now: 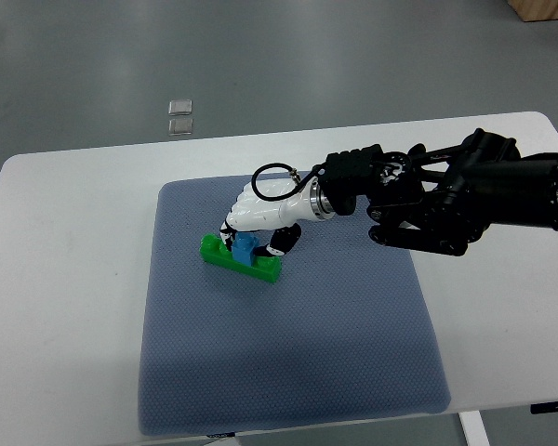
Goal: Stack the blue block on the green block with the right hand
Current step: 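Lower the blue block onto the green block's studs and press down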
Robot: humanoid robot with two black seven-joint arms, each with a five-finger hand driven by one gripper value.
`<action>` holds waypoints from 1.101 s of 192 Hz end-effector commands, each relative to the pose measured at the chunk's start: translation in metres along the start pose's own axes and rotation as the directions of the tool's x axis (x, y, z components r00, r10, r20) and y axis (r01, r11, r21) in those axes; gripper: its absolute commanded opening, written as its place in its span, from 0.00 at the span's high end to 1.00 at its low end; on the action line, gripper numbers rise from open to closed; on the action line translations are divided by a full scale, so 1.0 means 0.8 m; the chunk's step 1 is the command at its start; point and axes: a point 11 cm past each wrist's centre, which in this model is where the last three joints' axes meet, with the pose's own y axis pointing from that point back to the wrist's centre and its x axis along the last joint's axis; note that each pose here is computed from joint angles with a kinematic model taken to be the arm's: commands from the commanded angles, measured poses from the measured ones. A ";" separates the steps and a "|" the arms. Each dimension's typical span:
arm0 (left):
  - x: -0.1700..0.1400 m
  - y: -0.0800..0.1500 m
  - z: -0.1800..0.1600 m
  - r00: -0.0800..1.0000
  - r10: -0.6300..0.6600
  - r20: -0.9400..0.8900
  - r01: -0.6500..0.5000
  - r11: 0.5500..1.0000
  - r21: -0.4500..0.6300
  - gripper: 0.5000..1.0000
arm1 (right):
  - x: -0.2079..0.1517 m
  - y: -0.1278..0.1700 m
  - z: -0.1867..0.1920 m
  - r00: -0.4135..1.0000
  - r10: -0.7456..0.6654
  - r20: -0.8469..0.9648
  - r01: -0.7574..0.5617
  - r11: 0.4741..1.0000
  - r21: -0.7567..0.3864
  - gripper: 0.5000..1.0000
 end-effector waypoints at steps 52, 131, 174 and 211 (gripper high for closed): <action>0.000 0.000 0.000 1.000 0.000 0.000 0.000 1.000 0.000 0.00 | -0.007 0.000 0.005 1.000 -0.006 -0.003 0.006 1.000 -0.013 0.92; 0.000 0.000 0.000 1.000 0.000 0.000 0.000 1.000 0.000 0.00 | -0.012 -0.001 0.005 1.000 -0.009 0.005 0.009 1.000 -0.013 0.92; 0.000 0.000 0.000 1.000 0.000 0.000 0.000 1.000 0.002 0.00 | -0.006 0.000 0.005 1.000 0.005 0.007 -0.005 1.000 -0.013 0.73; 0.000 0.000 0.000 1.000 0.000 0.000 0.000 1.000 0.000 0.00 | -0.003 0.001 0.007 1.000 0.010 0.013 -0.009 1.000 -0.015 0.48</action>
